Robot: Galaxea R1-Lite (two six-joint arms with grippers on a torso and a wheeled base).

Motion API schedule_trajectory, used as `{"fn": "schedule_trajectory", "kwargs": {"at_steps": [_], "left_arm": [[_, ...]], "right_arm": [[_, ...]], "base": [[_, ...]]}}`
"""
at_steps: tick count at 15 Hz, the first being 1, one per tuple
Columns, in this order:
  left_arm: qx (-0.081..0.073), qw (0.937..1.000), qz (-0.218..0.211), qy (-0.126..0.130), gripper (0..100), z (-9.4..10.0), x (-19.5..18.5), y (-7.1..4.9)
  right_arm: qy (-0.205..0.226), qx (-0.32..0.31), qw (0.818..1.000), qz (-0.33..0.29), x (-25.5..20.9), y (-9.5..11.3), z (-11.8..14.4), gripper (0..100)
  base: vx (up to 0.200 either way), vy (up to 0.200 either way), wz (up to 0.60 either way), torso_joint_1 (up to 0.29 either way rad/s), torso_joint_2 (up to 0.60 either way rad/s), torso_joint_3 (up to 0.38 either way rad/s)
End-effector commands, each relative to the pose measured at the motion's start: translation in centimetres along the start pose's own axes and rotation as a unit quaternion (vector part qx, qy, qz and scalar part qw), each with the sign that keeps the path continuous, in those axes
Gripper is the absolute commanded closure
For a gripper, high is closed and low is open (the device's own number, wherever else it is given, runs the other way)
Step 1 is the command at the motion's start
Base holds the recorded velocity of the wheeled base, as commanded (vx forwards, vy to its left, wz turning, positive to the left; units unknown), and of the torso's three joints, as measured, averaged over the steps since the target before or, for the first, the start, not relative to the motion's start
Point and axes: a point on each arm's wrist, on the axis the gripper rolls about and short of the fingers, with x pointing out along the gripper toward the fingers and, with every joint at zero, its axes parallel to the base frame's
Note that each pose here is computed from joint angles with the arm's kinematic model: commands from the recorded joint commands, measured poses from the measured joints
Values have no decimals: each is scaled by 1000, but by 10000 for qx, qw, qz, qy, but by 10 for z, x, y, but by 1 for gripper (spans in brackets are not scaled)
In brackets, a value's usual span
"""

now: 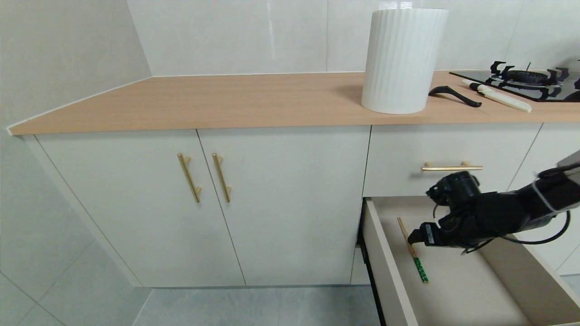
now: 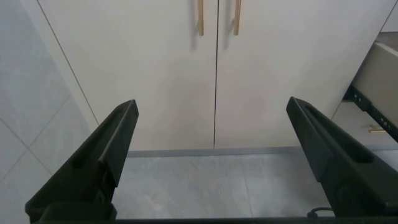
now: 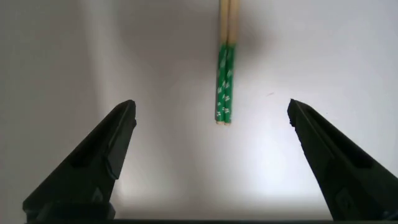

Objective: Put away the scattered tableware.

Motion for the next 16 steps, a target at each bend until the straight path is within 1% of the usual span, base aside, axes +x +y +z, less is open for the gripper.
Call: {"fn": "schedule_trajectory", "kwargs": {"at_steps": [1, 5, 6, 8, 10, 14, 15, 16], "left_arm": [[1, 10000, 1, -3, 0, 0, 0, 0], [1, 10000, 1, -3, 0, 0, 0, 0], [1, 10000, 1, -3, 0, 0, 0, 0], [1, 10000, 1, -3, 0, 0, 0, 0], [1, 10000, 1, -3, 0, 0, 0, 0], [1, 10000, 1, -3, 0, 0, 0, 0], [1, 10000, 1, -3, 0, 0, 0, 0], [1, 10000, 1, -3, 0, 0, 0, 0]], "right_arm": [[-1274, -104, 9918, 59, -105, -18, 12, 0], [-1856, -333, 9820, 48, -151, -23, 7, 0], [-2080, -391, 9773, 59, -168, -25, 4, 0], [-2371, -493, 9702, 61, -189, -26, 0, 0], [-2423, -519, 9688, 59, -194, -27, -3, 0], [-2386, -568, 9694, 31, -190, -27, -2, 0], [-2343, -537, 9707, -21, -184, -30, 2, 0], [-2412, -483, 9692, -73, -182, -33, 5, 0]], "base": [[0, 0, 0, 0, 0, 0], [0, 0, 0, 0, 0, 0], [0, 0, 0, 0, 0, 0], [0, 0, 0, 12, -181, -176], [0, 0, 0, 24, -188, -325], [0, 0, 0, 79, -504, -354], [0, 0, 0, 119, -461, -344], [0, 0, 0, 139, -461, -330]]}}
